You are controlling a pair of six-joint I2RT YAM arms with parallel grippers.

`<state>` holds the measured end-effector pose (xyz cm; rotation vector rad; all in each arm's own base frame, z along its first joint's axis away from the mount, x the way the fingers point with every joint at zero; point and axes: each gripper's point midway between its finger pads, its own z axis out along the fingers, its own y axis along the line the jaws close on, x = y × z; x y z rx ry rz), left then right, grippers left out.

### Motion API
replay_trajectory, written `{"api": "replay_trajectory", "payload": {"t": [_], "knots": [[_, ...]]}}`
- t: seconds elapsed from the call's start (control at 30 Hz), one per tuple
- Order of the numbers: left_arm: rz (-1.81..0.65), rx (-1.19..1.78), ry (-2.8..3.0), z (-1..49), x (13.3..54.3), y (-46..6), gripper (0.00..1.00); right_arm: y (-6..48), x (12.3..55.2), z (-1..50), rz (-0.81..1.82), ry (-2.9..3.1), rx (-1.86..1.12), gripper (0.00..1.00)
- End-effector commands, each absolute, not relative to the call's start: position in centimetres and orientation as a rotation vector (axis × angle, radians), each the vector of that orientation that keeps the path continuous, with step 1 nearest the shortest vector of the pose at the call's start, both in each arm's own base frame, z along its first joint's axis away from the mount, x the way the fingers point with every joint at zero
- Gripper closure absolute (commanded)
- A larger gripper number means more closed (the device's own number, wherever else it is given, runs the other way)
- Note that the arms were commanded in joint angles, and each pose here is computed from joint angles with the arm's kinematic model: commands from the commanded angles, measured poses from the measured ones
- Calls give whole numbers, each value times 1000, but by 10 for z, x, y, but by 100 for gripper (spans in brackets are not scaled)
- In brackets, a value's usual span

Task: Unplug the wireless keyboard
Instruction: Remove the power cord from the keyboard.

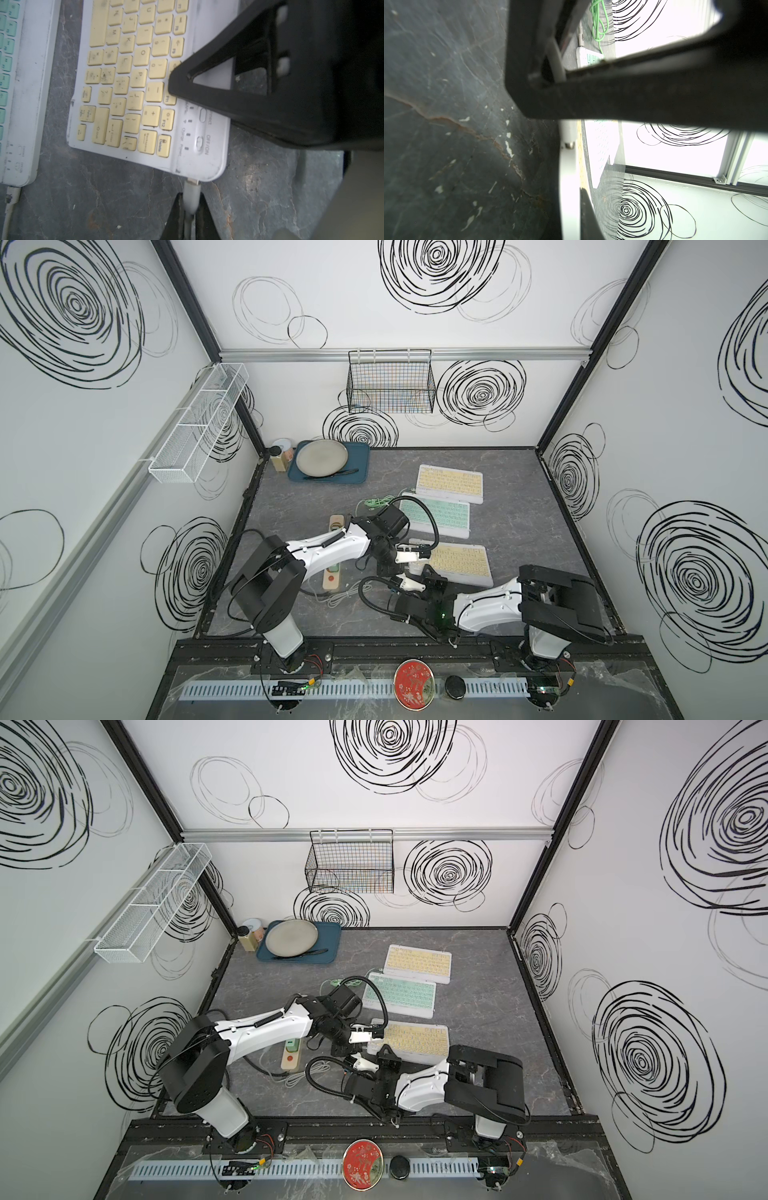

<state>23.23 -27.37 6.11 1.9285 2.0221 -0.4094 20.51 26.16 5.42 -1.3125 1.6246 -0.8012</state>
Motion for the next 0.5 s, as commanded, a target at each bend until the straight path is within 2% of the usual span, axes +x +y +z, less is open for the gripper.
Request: {"api": "replay_trajectory", "payload": {"t": [0.0,0.1,0.27,0.47], "knots": [[-235,1916,2191,48,240,-228,100,242,202,55,-753,1679,-1266,100],[-225,1896,2203,48,243,-226,100,242,198,55,-736,1661,-1289,100],[-227,1853,2186,55,246,-227,100,235,203,41,-900,1628,-1320,100],[-236,1851,2137,68,240,-239,100,226,212,69,-974,1561,-1168,100]]}}
